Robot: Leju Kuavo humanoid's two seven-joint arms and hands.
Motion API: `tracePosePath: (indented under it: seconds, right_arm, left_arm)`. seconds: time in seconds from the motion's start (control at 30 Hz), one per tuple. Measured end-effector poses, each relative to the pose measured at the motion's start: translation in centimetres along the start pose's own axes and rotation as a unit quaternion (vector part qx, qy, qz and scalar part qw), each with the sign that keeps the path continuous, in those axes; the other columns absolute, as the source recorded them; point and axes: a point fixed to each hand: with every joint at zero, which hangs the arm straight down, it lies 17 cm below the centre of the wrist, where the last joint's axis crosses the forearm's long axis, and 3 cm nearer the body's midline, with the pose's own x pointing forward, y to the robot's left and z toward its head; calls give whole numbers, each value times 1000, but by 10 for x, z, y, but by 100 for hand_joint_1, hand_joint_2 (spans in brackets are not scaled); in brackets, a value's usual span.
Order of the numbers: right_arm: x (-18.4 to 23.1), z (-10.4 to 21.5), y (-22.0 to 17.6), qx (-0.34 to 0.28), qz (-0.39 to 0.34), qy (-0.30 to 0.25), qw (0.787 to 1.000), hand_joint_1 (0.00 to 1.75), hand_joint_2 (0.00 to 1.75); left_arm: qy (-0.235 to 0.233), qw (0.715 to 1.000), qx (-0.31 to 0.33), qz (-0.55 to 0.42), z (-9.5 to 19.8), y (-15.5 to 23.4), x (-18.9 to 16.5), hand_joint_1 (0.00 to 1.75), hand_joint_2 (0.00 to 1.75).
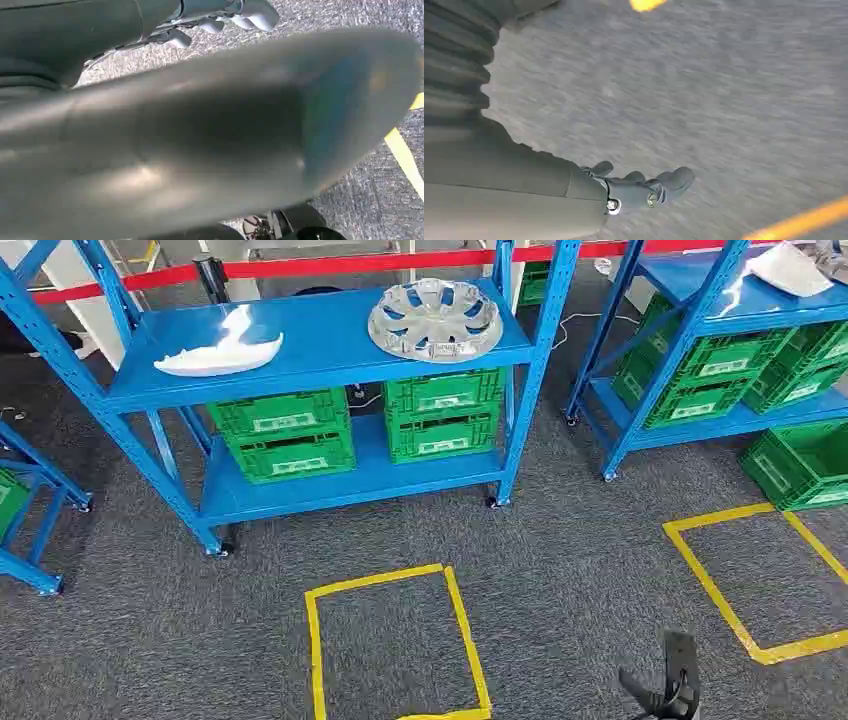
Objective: Take the parts from the cabinet and place them on the table.
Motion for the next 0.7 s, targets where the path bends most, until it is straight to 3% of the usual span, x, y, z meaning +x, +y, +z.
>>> tracePosePath:
  seconds: [0.03, 0.07, 0.33, 0.7]
  right_arm:
    - [13, -3, 0, -4, 10, -19, 1000, 0, 175]
    - [24, -6, 0, -8, 19, -34, 999, 0, 0]
    - [118, -9, 16, -23, 114, -172, 978, 0, 0]
    - [230, 33, 79, -19, 264, -366, 892, 0, 0]
  left_arm:
    - [0, 1000, -1, 0, 0, -1, 0, 0, 0]
    - [1, 1000, -2, 1, 1, -4, 1, 0, 0]
    - [-4, 1000, -8, 0, 4, -16, 7, 0, 0]
    - [-24, 1000, 6, -9, 6, -21, 18, 0, 0]
